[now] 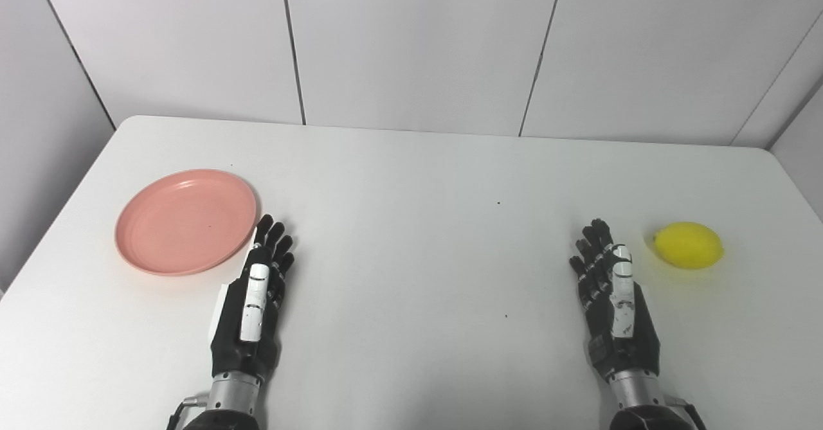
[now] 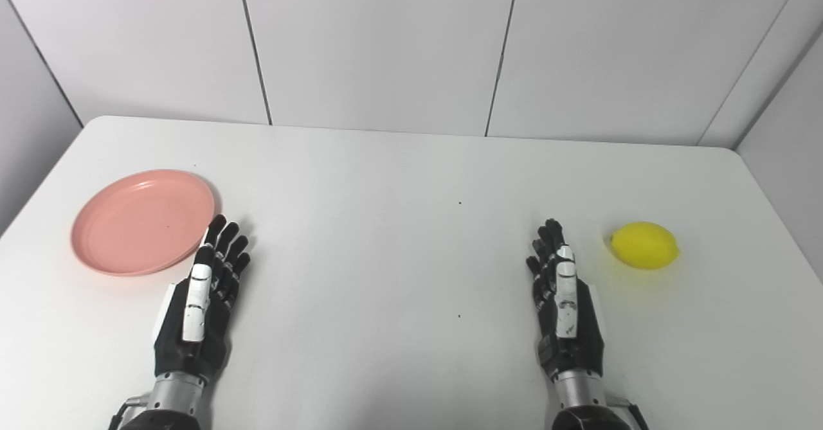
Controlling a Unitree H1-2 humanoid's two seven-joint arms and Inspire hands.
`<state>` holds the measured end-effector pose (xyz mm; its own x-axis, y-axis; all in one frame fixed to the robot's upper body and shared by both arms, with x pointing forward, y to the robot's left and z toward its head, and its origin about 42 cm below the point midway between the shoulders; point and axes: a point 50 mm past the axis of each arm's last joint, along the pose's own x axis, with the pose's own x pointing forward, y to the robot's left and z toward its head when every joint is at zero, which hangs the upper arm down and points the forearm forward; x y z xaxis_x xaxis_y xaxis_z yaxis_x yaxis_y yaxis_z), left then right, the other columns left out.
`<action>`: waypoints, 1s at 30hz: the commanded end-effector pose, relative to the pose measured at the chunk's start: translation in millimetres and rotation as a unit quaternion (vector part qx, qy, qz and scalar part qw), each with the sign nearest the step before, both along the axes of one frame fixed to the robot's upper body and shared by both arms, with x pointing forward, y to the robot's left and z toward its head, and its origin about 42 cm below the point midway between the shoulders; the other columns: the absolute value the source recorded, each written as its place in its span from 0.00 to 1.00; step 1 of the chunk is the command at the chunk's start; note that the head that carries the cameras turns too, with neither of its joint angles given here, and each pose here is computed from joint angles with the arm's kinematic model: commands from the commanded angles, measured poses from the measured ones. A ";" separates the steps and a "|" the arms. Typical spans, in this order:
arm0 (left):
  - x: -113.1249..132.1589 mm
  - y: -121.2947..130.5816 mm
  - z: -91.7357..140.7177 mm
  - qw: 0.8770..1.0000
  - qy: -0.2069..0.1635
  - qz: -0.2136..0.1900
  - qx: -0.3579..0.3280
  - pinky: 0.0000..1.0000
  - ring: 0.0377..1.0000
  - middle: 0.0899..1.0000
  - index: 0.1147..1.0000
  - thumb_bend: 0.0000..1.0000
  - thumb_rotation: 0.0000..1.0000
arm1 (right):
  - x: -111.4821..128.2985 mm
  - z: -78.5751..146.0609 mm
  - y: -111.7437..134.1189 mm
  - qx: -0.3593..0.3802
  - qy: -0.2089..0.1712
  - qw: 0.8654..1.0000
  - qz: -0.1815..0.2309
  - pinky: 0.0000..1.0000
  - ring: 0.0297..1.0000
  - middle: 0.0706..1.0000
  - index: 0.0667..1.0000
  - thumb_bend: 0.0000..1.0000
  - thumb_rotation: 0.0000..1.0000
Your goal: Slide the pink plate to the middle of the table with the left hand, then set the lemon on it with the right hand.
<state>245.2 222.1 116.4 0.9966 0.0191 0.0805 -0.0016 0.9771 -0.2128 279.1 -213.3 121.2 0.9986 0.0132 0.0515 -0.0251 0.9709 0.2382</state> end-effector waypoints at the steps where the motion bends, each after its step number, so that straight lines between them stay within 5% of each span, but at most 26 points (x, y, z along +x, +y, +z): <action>1: -13.8 11.4 -9.5 1.000 0.028 0.002 0.004 1.00 0.97 0.98 0.97 0.64 0.86 | -0.4 -2.2 7.5 0.008 0.011 1.000 0.003 1.00 1.00 0.97 0.96 0.72 0.99; 30: -13.8 14.9 -7.8 0.999 0.030 -0.002 0.010 1.00 0.97 0.98 0.98 0.63 0.88 | -0.7 1.3 10.9 0.009 0.008 1.000 0.009 1.00 0.98 0.96 0.95 0.73 0.98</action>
